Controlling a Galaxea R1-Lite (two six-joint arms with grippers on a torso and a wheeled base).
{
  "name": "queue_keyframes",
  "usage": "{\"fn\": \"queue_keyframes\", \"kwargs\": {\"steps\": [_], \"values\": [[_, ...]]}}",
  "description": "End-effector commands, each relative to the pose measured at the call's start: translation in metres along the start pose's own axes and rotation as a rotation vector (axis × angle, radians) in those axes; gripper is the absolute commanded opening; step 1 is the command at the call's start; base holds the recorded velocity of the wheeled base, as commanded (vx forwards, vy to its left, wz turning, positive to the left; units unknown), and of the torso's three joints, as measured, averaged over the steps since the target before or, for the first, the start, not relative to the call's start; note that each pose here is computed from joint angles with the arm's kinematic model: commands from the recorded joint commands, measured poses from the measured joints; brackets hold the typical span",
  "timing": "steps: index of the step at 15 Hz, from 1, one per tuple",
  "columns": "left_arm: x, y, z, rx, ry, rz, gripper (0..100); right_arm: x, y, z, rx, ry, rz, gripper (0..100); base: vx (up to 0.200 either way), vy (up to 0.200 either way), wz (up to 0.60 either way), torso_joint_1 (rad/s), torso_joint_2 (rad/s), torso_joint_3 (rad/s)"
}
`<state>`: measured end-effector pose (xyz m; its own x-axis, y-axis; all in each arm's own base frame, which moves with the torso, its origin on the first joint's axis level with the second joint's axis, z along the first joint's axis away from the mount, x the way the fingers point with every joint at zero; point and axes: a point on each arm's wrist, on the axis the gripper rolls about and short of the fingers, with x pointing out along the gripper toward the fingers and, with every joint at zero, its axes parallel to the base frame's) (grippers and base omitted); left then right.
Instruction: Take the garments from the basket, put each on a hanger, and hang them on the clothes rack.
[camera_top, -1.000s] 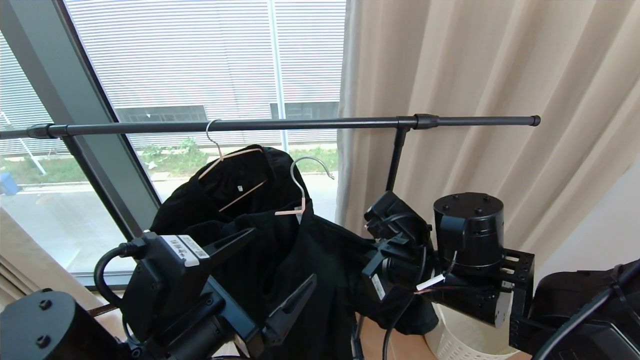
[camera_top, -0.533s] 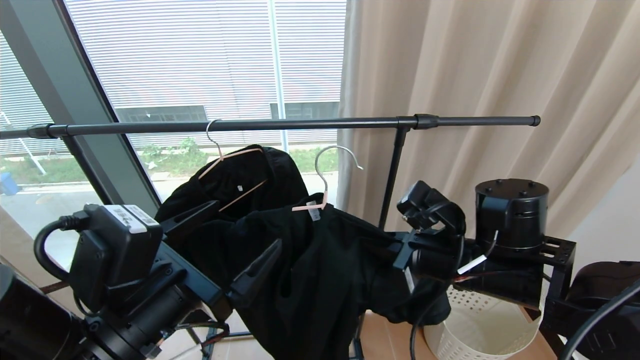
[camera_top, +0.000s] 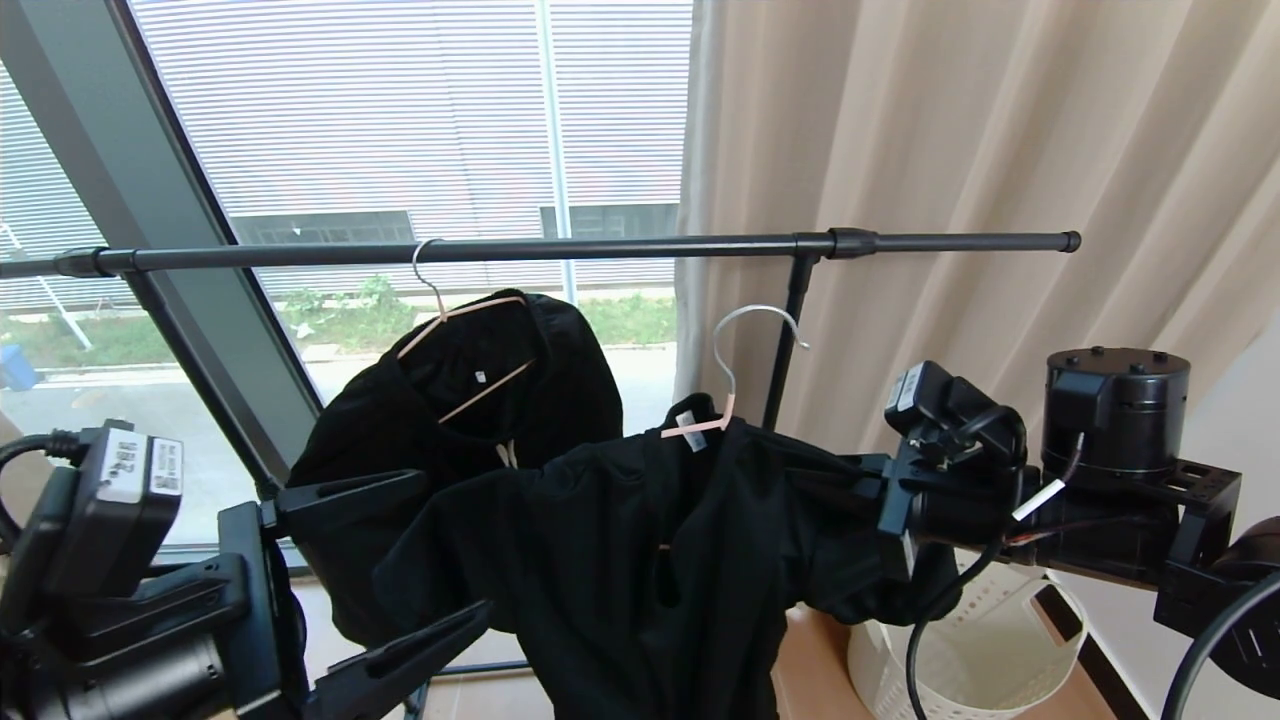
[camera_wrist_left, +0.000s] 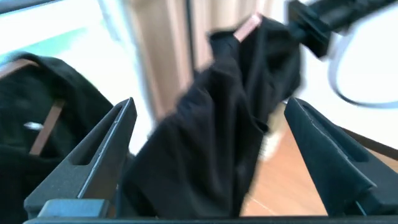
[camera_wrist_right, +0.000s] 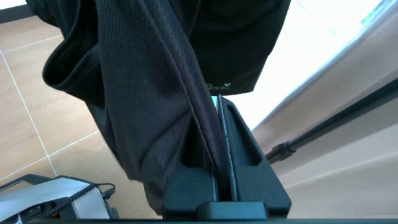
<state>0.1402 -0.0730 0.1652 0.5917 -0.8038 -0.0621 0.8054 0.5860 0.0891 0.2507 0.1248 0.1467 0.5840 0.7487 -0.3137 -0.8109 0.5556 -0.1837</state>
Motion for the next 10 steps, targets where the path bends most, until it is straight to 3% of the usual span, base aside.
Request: {"fn": "queue_keyframes", "kwargs": {"steps": [1,5,10], "values": [[-0.02,0.01,0.003,-0.009,-0.012,0.008,100,-0.007,-0.006,0.002,0.001,-0.017,-0.014,0,0.0,0.0,0.0,0.0,0.0,0.0],[-0.013,0.02,-0.011,-0.065,0.056,0.019,100,-0.015,-0.015,0.0,0.011,-0.053,0.037,0,0.0,0.0,0.0,0.0,0.0,0.0],[-0.009,0.023,-0.019,-0.097,0.087,-0.011,100,-0.022,-0.024,-0.002,0.021,-0.08,0.07,0,0.0,0.0,0.0,0.0,0.0,0.0]]}}
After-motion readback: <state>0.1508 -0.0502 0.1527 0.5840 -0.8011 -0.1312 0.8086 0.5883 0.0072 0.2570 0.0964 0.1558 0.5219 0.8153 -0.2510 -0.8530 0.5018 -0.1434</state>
